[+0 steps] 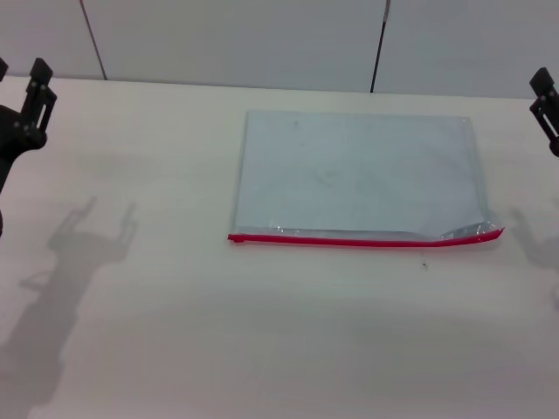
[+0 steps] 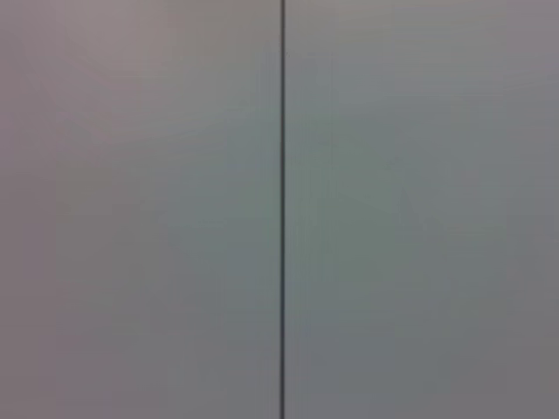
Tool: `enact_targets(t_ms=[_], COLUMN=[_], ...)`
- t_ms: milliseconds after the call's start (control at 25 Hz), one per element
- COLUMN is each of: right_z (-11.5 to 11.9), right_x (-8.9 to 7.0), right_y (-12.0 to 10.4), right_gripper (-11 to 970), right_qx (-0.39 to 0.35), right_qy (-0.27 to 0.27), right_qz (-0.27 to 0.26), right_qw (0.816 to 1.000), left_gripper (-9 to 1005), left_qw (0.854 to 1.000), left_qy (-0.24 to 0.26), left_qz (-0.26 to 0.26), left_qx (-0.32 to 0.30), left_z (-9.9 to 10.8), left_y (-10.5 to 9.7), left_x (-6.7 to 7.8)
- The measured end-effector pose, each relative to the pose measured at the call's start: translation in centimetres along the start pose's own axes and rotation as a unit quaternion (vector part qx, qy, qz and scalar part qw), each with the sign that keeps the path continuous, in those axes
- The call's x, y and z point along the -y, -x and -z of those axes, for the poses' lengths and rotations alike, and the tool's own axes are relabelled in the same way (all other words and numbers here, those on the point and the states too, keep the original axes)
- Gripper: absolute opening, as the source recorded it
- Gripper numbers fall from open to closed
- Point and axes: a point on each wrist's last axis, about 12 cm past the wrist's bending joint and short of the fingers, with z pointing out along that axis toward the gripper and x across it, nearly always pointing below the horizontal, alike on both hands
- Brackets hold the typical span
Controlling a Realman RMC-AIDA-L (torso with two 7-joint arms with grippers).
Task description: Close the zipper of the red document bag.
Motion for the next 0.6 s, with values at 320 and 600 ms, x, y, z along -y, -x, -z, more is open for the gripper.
enact_targets(t_ms=[320,600], right_z=[0.4,1.1], right_x=[-0.2,-0.9], right_y=[0.3,1.2], right_gripper=[682,682], right_qx=[0.016,0.056], right_qy=[0.007,0.040], right_qz=[0.000,0.001], right_qw=[1.000,0.998], left_gripper=[619,624], left_qw=[1.000,1.000], left_qy=[0.006,0.021], left_qz=[0.025,0.018], left_qx=[0.004,0.010], left_z=[0.0,0.0], left_y=[0.3,0.3], left_x=[-0.8,-0.8])
